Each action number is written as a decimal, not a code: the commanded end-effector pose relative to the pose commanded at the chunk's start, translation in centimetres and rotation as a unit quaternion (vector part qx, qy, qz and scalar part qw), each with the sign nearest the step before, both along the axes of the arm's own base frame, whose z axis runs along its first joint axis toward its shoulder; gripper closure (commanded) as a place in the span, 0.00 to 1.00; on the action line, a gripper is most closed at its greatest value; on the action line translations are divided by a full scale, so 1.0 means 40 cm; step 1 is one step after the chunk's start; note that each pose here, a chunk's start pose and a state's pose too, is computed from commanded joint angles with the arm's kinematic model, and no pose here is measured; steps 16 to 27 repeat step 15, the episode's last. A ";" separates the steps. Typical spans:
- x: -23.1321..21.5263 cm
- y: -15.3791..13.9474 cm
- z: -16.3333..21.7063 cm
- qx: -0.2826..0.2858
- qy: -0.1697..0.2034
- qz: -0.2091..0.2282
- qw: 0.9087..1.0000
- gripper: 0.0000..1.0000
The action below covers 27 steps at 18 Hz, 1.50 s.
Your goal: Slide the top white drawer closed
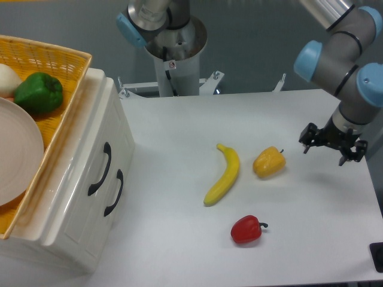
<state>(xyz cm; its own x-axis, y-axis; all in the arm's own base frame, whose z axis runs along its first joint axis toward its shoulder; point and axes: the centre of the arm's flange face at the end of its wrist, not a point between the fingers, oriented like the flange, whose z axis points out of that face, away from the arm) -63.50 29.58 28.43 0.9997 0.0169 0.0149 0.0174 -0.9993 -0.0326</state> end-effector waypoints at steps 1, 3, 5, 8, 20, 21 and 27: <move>-0.007 0.002 0.007 0.001 0.003 -0.005 1.000 0.00; -0.026 -0.002 0.016 0.002 0.010 -0.017 1.000 0.00; -0.034 -0.003 0.017 0.002 0.013 -0.043 0.999 0.00; -0.037 -0.015 0.015 -0.016 0.018 -0.115 0.993 0.00; -0.038 -0.016 -0.002 -0.019 0.013 -0.122 0.992 0.00; -0.038 -0.016 -0.002 -0.019 0.013 -0.122 0.992 0.00; -0.038 -0.016 -0.002 -0.019 0.013 -0.122 0.992 0.00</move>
